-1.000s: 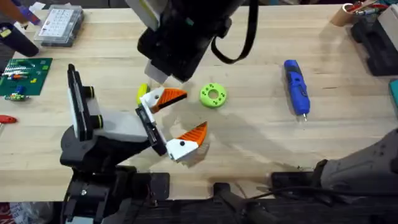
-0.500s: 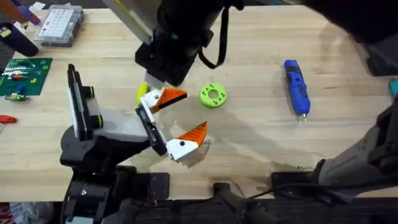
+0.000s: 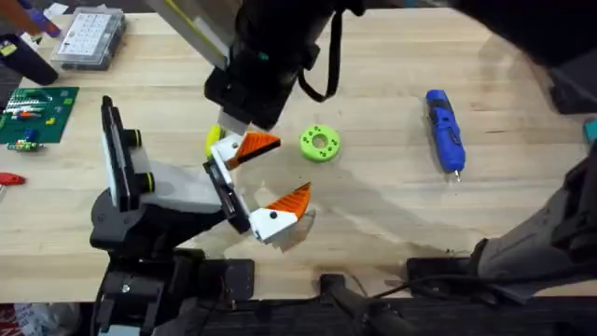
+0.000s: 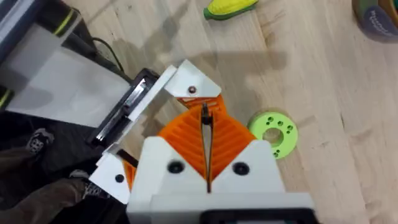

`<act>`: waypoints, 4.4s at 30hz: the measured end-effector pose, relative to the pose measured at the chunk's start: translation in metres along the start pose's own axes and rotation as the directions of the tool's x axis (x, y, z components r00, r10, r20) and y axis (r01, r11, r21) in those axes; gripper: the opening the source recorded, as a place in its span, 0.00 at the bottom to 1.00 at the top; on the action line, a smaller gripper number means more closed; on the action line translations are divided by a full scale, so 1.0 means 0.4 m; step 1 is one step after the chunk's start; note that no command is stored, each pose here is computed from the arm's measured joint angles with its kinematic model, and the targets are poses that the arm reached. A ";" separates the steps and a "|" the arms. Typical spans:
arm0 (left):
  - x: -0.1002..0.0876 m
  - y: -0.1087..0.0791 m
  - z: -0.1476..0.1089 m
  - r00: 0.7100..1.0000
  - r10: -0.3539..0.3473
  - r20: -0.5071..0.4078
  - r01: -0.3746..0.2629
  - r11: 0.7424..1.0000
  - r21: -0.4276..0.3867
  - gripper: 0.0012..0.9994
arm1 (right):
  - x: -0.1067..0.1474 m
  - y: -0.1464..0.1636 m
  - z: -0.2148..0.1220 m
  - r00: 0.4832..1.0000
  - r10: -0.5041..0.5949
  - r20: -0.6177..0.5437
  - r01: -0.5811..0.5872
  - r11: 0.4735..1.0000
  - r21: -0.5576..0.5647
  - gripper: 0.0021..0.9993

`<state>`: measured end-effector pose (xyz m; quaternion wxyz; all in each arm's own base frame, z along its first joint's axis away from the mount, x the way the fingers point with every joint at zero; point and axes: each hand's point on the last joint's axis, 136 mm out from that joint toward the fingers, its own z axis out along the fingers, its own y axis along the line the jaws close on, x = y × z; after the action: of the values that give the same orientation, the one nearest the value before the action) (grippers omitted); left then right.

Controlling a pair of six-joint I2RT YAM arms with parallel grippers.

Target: Pick up the gripper from the table and insert it into the empty holder that is missing its gripper. Then pick up a screw, insert it into the mounting hole, and use the screwdriver to tighten it. Finally, clean up the table by picking up the vegetable and placing it into the bucket.

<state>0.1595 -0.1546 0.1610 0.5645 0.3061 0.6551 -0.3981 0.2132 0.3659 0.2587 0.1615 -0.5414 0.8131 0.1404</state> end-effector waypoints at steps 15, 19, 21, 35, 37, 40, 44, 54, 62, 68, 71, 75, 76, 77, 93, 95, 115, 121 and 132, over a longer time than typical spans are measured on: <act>0.000 0.000 0.000 1.000 0.027 0.000 -0.027 1.000 0.000 1.00 | -0.002 0.050 0.022 0.996 -0.088 -0.019 0.088 0.996 -0.024 0.00; 0.000 0.000 0.000 1.000 0.031 0.000 -0.031 1.000 0.000 1.00 | 0.002 0.048 0.044 0.995 -0.090 -0.042 0.089 0.996 -0.028 0.00; 0.000 0.000 0.000 0.999 0.032 0.000 -0.032 0.999 0.000 1.00 | 0.006 0.048 0.049 0.995 -0.090 -0.052 0.089 0.996 -0.031 0.00; 0.000 0.000 0.000 0.999 0.050 0.000 -0.050 0.999 0.000 1.00 | -0.001 0.047 0.049 0.993 -0.112 -0.040 0.111 0.993 -0.028 0.00; 0.000 0.000 0.000 0.999 0.050 0.000 -0.050 0.999 0.000 1.00 | -0.002 0.046 0.049 0.992 -0.120 -0.039 0.119 0.992 -0.028 0.00; 0.000 0.000 0.000 0.999 0.050 0.000 -0.050 0.999 0.000 1.00 | -0.001 0.044 0.049 0.991 -0.126 -0.041 0.125 0.992 -0.022 0.00; 0.000 0.000 0.000 0.999 0.051 0.000 -0.051 0.999 0.000 1.00 | -0.001 0.041 0.049 0.991 -0.129 -0.042 0.128 0.992 -0.016 0.00; 0.000 0.000 0.000 0.999 0.053 0.000 -0.053 0.999 0.000 1.00 | 0.000 0.039 0.049 0.990 -0.135 -0.044 0.135 0.991 -0.011 0.00; 0.000 0.000 0.000 0.999 0.053 0.000 -0.053 0.999 0.000 1.00 | 0.001 0.039 0.049 0.988 -0.146 -0.046 0.145 0.989 -0.012 0.00; 0.000 0.000 0.000 0.999 0.053 0.000 -0.053 0.999 0.000 1.00 | 0.001 0.039 0.049 0.988 -0.146 -0.046 0.146 0.989 -0.012 0.00; 0.000 0.000 0.000 0.999 0.053 0.000 -0.053 0.999 0.000 1.00 | 0.001 0.039 0.050 0.988 -0.146 -0.047 0.145 0.989 -0.012 0.00; 0.000 0.000 0.000 0.999 0.053 0.000 -0.053 0.999 0.000 1.00 | 0.003 0.038 0.061 0.988 -0.145 -0.058 0.144 0.989 -0.015 0.00; 0.000 0.000 0.000 0.999 0.053 0.000 -0.053 0.999 0.000 1.00 | 0.004 0.037 0.064 0.988 -0.144 -0.061 0.144 0.989 -0.016 0.00; 0.000 0.000 0.000 0.999 0.053 0.000 -0.053 0.999 0.000 1.00 | 0.004 0.037 0.067 0.988 -0.144 -0.063 0.143 0.990 -0.016 0.00; 0.000 0.000 0.000 0.999 0.053 0.000 -0.053 0.999 0.000 1.00 | 0.004 0.037 0.070 0.987 -0.144 -0.066 0.143 0.990 -0.017 0.00; 0.000 0.000 0.000 0.999 0.053 0.000 -0.053 0.999 0.000 1.00 | 0.004 0.037 0.070 0.987 -0.144 -0.067 0.143 0.990 -0.017 0.00; 0.000 0.000 0.000 0.999 0.053 0.000 -0.053 0.999 0.000 1.00 | 0.004 0.037 0.070 0.987 -0.144 -0.066 0.143 0.990 -0.017 0.00; 0.000 0.000 0.000 0.999 0.054 0.000 -0.054 0.999 0.000 1.00 | 0.004 0.037 0.070 0.987 -0.144 -0.066 0.143 0.990 -0.017 0.00; 0.000 0.000 0.000 0.999 0.053 0.000 -0.053 0.999 0.000 1.00 | 0.006 0.037 0.073 0.987 -0.144 -0.072 0.143 0.990 -0.018 0.00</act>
<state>0.1595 -0.1545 0.1610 0.5749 0.3233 0.6468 -0.3828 0.2020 0.3810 0.2319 0.1380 -0.6041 0.7766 0.1140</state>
